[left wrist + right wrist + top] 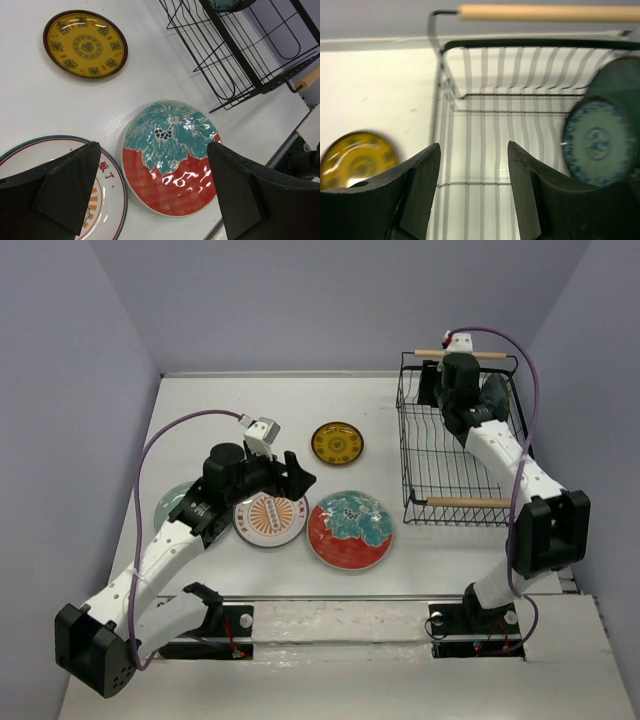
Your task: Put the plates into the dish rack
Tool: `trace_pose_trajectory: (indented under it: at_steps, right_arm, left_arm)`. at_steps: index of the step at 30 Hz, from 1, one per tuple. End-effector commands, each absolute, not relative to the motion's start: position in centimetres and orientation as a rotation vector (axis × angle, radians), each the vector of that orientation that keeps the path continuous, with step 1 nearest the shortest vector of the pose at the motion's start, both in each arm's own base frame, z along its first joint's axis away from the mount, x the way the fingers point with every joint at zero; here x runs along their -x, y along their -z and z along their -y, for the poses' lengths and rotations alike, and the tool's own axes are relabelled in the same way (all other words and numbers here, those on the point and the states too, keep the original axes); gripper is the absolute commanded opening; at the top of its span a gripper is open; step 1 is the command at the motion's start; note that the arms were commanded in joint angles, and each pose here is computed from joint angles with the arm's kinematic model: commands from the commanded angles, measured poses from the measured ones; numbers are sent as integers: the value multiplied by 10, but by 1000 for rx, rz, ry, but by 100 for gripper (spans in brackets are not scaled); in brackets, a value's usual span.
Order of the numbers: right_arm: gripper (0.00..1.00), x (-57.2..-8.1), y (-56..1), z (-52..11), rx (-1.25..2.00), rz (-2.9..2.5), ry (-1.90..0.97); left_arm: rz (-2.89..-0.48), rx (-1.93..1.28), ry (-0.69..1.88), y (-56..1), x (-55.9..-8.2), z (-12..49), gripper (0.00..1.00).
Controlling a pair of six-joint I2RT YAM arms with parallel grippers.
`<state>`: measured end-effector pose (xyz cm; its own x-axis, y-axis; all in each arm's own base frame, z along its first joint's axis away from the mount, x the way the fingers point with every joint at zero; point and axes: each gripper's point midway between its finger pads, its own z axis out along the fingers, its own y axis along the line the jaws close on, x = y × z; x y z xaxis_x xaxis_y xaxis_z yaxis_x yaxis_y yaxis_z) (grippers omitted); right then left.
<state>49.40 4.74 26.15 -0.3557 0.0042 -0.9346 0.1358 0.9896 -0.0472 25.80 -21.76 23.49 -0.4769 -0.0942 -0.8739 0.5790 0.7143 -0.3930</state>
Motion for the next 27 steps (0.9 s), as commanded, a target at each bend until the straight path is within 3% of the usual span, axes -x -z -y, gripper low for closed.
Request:
trace_pose_trajectory:
  at_steps: [1,5,7,11,16,21,27]
  right_arm:
    - [59,-468,-287,-109,-58,-1842,-236]
    - [42,-437,-318,-125,-47,-1759,-398]
    - [24,-423,-331,-131,-18,-1719,-454]
    - [9,-392,-348,-142,50,-1673,-545]
    - [9,-370,-356,-144,88,-1637,-580]
    - [25,-354,-363,-146,129,-1608,-611]
    - [29,-339,-369,-152,161,-1589,-660]
  left_arm:
    - [-1901,-371,895,-244,-269,232,99]
    - [-1970,-312,952,-231,-281,243,99]
    - [-1993,-237,926,-227,-294,241,99]
    - [-2025,-127,847,-220,-329,241,85]
    - [-2121,-49,712,-188,-381,246,77]
    - [-2261,-78,571,-136,-433,254,75]
    - [-2391,-52,420,-79,-472,241,59]
